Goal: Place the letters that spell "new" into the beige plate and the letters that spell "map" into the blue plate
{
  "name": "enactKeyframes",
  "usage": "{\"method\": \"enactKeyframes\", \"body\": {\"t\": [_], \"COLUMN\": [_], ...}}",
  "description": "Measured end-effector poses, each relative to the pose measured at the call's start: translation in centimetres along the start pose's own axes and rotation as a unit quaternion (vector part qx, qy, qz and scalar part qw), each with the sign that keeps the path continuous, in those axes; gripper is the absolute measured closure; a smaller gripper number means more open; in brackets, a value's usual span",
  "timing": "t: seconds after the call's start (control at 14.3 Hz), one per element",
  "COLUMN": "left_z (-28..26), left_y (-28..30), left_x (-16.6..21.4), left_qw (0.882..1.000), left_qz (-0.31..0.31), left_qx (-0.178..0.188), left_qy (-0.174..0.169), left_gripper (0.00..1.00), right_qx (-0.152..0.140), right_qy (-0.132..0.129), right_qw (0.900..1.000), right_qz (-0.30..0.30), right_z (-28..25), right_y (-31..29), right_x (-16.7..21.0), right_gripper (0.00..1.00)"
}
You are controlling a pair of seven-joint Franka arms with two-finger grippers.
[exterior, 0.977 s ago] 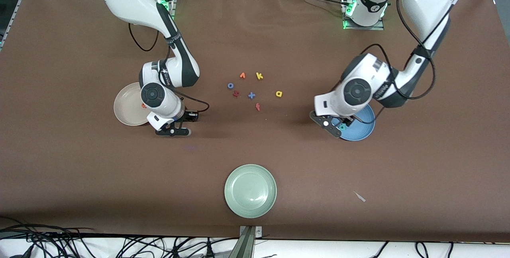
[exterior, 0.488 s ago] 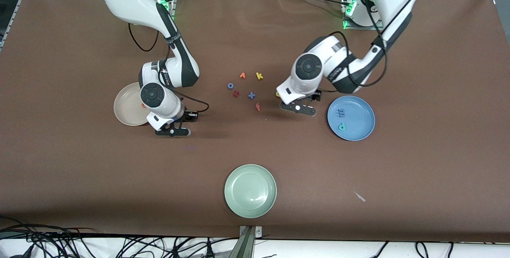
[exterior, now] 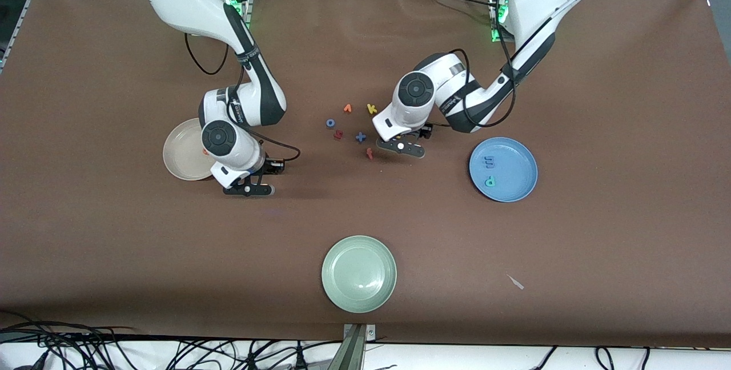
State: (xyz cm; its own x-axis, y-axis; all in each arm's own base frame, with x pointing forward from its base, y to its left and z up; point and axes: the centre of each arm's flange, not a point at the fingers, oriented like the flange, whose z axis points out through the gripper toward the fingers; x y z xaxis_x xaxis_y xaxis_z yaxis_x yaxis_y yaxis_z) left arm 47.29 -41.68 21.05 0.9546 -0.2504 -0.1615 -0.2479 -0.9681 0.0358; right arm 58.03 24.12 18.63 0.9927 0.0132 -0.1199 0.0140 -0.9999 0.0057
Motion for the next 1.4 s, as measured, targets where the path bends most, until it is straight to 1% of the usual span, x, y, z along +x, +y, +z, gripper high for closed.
{"method": "enactKeyframes", "body": {"t": [0.07, 0.14, 0.35, 0.49, 0.56, 0.63, 0.77, 0.84, 0.91, 0.98, 1.05, 1.12, 1.19, 1.26, 1.33, 1.4], "left_z": [0.7, 1.3, 2.6, 3.2, 3.4, 3.6, 3.9, 4.1, 4.2, 4.2, 4.1, 4.0, 4.0, 3.9, 3.9, 3.8], "left_y": [0.2, 0.3, 0.5, 0.6, 0.7, 0.8, 0.9, 0.9, 0.9, 0.8, 0.7, 0.7, 0.7, 0.7, 0.6, 0.3], "left_x": [-0.1, -0.1, -0.1, -0.2, -0.3, -0.5, -0.8, -0.9, -1.0, -1.0, -1.0, -0.9, -1.0, -0.9, -0.8, -0.7], "left_qw": [1.0, 1.0, 1.0, 0.999, 0.999, 0.999, 0.999, 0.999, 0.999, 0.999, 0.999, 0.999, 0.999, 0.999, 0.999, 0.999], "left_qz": [0.01, 0.017, 0.026, 0.031, 0.033, 0.035, 0.037, 0.037, 0.038, 0.039, 0.042, 0.046, 0.048, 0.048, 0.049, 0.048], "left_qx": [0.004, 0.005, -0.001, 0.0, 0.001, 0.001, 0.003, 0.004, 0.004, 0.005, 0.01, 0.013, 0.015, 0.015, 0.017, 0.018], "left_qy": [0.005, 0.009, 0.014, 0.013, 0.012, 0.01, 0.007, 0.006, 0.005, 0.004, 0.008, 0.012, 0.013, 0.014, 0.016, 0.018], "left_gripper": [0.16, 0.26, 0.28, 0.29, 0.29, 0.33, 0.34, 0.39, 0.39, 0.47, 0.57, 0.68, 0.68, 0.71, 0.72, 0.72], "right_qx": [-0.002, -0.004, -0.009, -0.007, -0.006, -0.005, -0.004, -0.004, -0.004, -0.003, -0.002, 0.0, 0.002, 0.005, 0.008, 0.011], "right_qy": [-0.013, -0.025, -0.054, -0.069, -0.077, -0.085, -0.1, -0.105, -0.109, -0.113, -0.118, -0.125, -0.134, -0.141, -0.144, -0.144], "right_qw": [1.0, 0.999, 0.997, 0.995, 0.994, 0.993, 0.99, 0.99, 0.989, 0.989, 0.989, 0.988, 0.988, 0.987, 0.986, 0.986], "right_qz": [-0.011, -0.021, -0.055, -0.067, -0.072, -0.079, -0.094, -0.098, -0.096, -0.095, -0.093, -0.089, -0.083, -0.079, -0.078, -0.081], "right_z": [-0.7, -1.5, -4.5, -5.5, -5.4, -4.9, -4.0, -3.6, -3.4, -3.3, -3.5, -4.2, -5.3, -6.9, -8.7, -10.6], "right_y": [0.2, 1.1, 6.2, 10.2, 12.0, 13.8, 16.8, 17.9, 18.5, 18.5, 18.3, 17.9, 17.3, 16.5, 15.7, 14.8], "right_x": [0.1, 0.2, 0.7, 0.2, -0.4, -1.0, -2.0, -2.3, -2.5, -2.7, -2.7, -2.5, -2.1, -1.7, -1.3, -0.8], "right_gripper": [0.6, 0.6, 0.6, 0.6, 0.6, 0.6, 0.6, 0.6, 0.56, 0.45, 0.37, 0.26, 0.16, 0.05, 0.0, 0.0]}}
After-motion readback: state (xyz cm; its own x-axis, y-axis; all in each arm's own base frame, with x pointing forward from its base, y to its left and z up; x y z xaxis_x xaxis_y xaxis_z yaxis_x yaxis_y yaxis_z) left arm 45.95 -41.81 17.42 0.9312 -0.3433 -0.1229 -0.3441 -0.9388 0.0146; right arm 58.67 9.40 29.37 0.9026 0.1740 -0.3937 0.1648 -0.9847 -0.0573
